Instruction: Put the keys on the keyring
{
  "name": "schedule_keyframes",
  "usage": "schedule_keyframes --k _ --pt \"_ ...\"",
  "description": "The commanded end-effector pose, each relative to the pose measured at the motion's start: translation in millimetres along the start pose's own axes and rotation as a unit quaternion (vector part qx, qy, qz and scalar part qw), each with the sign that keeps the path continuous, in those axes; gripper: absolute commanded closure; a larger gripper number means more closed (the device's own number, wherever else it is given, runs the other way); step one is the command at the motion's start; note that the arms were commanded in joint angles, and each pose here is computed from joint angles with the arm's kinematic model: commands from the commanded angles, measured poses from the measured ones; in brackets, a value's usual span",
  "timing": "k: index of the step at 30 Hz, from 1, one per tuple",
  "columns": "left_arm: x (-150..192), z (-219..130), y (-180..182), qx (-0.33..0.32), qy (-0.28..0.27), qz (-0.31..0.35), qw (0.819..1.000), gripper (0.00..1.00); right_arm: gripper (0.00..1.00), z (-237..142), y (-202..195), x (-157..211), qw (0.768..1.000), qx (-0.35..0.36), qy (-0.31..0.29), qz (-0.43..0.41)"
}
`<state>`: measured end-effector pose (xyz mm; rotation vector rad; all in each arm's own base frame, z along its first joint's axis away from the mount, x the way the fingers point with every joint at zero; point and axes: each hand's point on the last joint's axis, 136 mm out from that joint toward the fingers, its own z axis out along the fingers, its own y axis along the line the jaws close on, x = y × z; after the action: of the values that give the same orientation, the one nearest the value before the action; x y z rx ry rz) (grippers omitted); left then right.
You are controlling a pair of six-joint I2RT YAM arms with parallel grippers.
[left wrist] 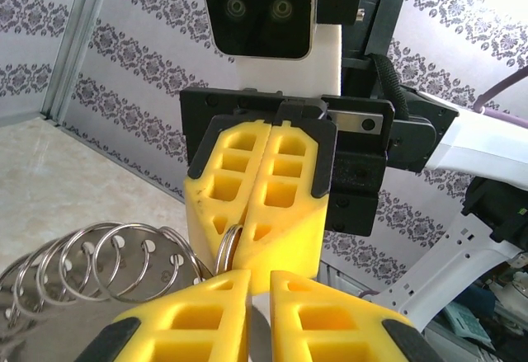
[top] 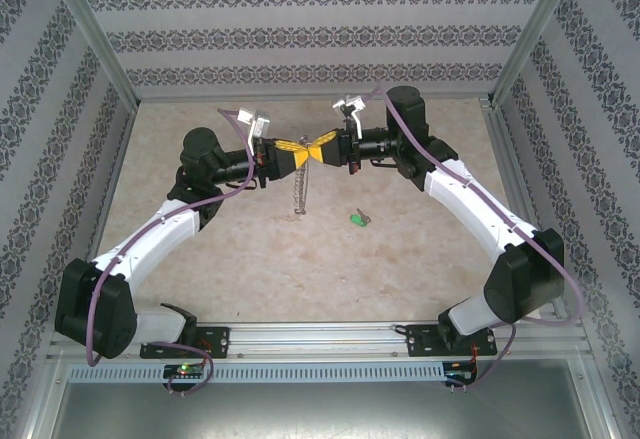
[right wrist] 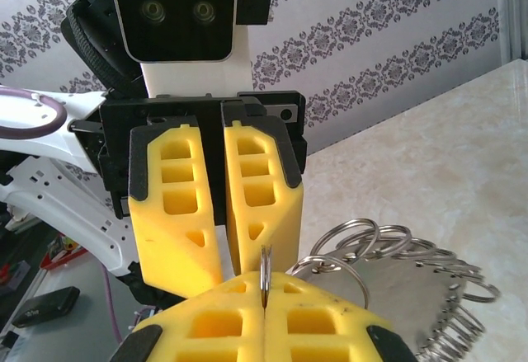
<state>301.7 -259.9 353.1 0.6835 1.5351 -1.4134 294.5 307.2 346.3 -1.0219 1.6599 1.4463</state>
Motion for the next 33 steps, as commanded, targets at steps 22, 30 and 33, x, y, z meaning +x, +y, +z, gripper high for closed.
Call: schedule_keyframes --k 22,30,33 --pt "-22.8 6.3 -8.8 0.011 -0.046 0.037 0.998 1.00 1.00 5.7 16.6 -2.1 0.999 -0.031 0.000 -0.019" --pt "-15.8 3.1 5.2 -0.042 -0.029 0.046 0.998 0.98 1.00 -1.5 16.2 -7.3 0.999 -0.029 -0.005 -0.021" --pt "-17.2 1.9 5.1 -0.046 -0.032 0.048 0.997 0.88 1.00 -2.0 17.1 -7.3 0.999 -0.031 -0.005 -0.021"
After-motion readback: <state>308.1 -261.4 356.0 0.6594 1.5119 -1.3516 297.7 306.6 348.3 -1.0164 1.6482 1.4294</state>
